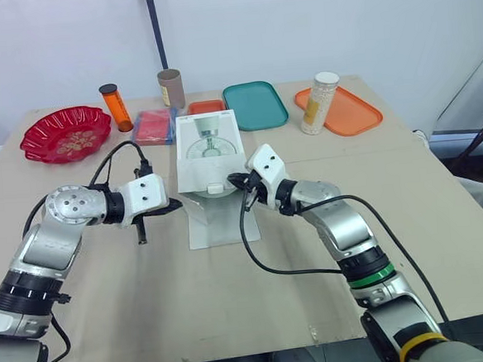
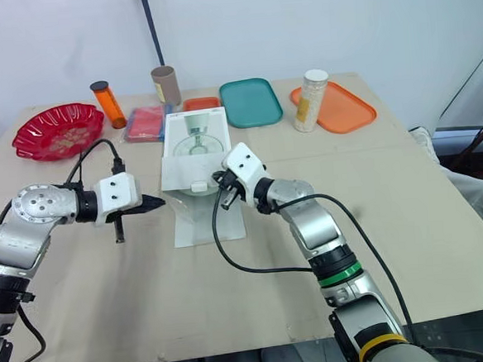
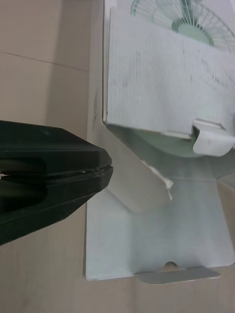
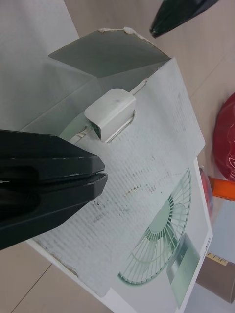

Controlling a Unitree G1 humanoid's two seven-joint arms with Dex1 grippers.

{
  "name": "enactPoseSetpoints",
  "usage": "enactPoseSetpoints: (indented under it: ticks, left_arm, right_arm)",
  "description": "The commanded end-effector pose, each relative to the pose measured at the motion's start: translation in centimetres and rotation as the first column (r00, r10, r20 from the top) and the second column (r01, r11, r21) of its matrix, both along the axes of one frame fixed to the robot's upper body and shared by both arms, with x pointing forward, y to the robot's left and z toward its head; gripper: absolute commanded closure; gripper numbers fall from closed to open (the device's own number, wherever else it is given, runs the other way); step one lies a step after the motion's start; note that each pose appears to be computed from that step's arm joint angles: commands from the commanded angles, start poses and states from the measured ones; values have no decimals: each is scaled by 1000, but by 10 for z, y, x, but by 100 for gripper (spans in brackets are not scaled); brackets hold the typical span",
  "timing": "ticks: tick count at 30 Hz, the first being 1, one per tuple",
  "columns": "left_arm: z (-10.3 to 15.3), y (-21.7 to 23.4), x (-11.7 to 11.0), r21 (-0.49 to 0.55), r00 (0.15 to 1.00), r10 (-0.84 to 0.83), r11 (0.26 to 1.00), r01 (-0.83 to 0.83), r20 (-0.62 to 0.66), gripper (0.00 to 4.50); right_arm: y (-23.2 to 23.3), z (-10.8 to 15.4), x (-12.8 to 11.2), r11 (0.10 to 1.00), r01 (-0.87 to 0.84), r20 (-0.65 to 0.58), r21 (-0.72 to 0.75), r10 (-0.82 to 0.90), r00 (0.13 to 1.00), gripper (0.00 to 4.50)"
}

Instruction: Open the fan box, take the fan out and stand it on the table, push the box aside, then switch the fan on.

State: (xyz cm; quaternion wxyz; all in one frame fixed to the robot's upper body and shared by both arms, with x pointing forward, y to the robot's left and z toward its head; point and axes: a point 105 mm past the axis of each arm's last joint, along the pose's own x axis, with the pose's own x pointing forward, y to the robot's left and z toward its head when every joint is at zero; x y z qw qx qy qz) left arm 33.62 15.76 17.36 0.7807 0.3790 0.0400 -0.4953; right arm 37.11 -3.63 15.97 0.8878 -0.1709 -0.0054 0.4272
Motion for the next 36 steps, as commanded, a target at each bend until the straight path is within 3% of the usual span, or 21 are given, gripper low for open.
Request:
enactPoseSetpoints:
  ticks: [1,7,14,20,33,36]
  left_arm:
    - [39,-9,-2,-74,996,-34,996,41,86,450]
    - [33,-29,-7,-42,990,-122,991,125,70,450]
    - [11,-39,12,112,986,-123,988,110,113,450]
    - [9,-47,15,168,979,-164,975,143,118,450]
    - [12,-18,2,291,976,-213,938,189,55,450]
    - [6,2,1,375,981,-193,911,171,22,450]
  right_arm:
    - [2,-7,0,1000,-4,-23,-16,4,1000,449]
    - [-1,-5,1,1000,10,-17,-13,-10,1000,449]
    - [-2,-5,2,1000,18,-13,-14,-18,1000,449]
    - [-3,-3,3,1000,21,-5,-14,-21,1000,449]
    - [-5,-1,4,999,30,3,-15,-30,1000,449]
    - [-4,-1,4,1000,27,4,-15,-27,1000,449]
